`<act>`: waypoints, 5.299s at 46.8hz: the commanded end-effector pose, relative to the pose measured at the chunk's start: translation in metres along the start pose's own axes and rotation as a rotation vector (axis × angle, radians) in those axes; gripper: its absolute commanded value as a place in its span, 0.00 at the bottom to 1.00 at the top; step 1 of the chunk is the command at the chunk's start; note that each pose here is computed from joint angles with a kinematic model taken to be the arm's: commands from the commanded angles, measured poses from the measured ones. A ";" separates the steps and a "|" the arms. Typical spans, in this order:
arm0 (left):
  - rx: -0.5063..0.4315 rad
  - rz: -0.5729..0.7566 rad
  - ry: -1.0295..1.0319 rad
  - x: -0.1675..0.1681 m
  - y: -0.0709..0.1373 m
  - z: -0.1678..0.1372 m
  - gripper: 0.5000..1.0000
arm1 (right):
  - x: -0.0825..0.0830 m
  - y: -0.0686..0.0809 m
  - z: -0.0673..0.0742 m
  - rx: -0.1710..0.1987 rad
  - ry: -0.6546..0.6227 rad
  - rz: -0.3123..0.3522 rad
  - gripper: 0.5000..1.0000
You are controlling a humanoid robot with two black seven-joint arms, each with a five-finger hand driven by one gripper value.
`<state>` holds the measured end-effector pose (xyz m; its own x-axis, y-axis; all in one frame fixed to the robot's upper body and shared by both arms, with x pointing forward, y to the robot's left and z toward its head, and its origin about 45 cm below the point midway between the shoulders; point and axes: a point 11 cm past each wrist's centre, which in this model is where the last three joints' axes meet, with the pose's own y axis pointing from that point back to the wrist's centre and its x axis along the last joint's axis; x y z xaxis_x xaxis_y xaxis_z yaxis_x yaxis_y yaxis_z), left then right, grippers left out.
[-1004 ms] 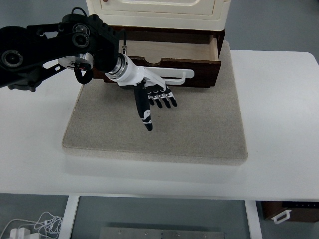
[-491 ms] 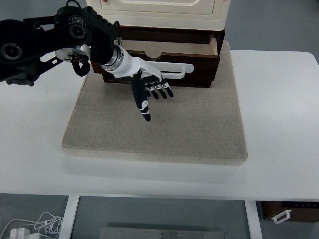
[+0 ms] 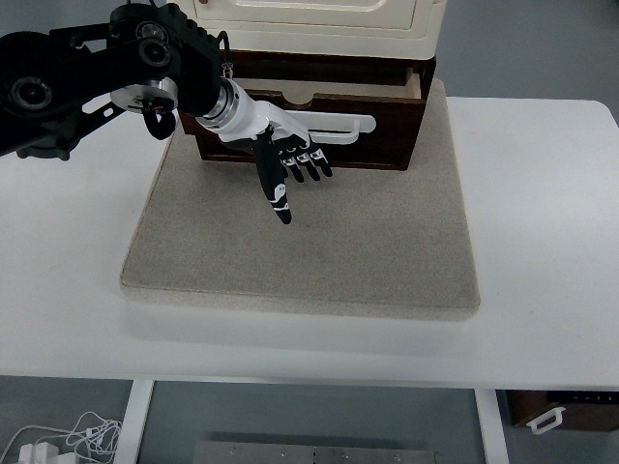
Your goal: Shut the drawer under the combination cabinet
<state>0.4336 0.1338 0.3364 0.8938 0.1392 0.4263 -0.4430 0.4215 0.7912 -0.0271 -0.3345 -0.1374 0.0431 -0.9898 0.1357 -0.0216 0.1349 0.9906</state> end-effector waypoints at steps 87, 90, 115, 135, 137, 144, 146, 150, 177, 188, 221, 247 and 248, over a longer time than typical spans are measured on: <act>0.066 0.146 0.133 0.043 0.002 -0.041 0.97 | 0.000 0.000 0.000 -0.001 0.000 0.000 0.90; 0.066 0.147 0.134 0.043 0.002 -0.041 0.97 | 0.000 0.000 0.000 -0.001 0.001 0.000 0.90; -0.175 0.082 0.108 0.041 0.017 0.004 0.99 | 0.000 0.000 0.000 -0.001 0.000 0.000 0.90; -0.880 0.189 0.246 0.084 0.104 0.084 0.99 | 0.000 0.000 0.000 -0.001 0.000 0.000 0.90; -0.959 0.206 0.266 0.090 0.119 0.089 0.99 | 0.000 0.000 0.000 -0.001 0.001 0.000 0.90; -1.149 0.276 0.368 0.117 0.164 0.086 0.99 | 0.000 0.000 0.000 -0.001 0.000 0.000 0.90; -1.193 0.298 0.393 0.124 0.176 0.083 0.99 | 0.000 0.000 0.000 -0.001 0.000 0.000 0.90; -1.265 0.360 0.438 0.136 0.198 0.076 0.98 | 0.000 0.000 0.000 -0.001 0.000 0.000 0.90; -1.379 0.874 0.980 0.205 0.251 -0.060 0.98 | 0.000 0.000 0.000 -0.001 0.000 0.000 0.90; -1.321 0.954 1.216 0.210 0.231 -0.124 0.98 | 0.000 0.000 0.000 0.001 -0.002 0.000 0.90; -1.034 0.934 1.644 0.135 0.084 -0.238 0.99 | -0.001 0.000 0.001 -0.002 -0.002 -0.006 0.90; -1.081 0.823 1.899 0.094 0.022 -0.244 0.99 | -0.002 0.000 0.000 0.000 -0.008 -0.010 0.90; -1.081 0.823 1.902 0.094 0.022 -0.244 0.99 | -0.002 0.000 0.000 0.001 -0.007 -0.011 0.90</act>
<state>0.5255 0.3747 0.2892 -0.0629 0.5734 -0.8168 -0.9967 -0.0779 0.0221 -0.0271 -0.3322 -0.1377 0.0369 -0.9915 0.1249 -0.0211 0.1242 0.9920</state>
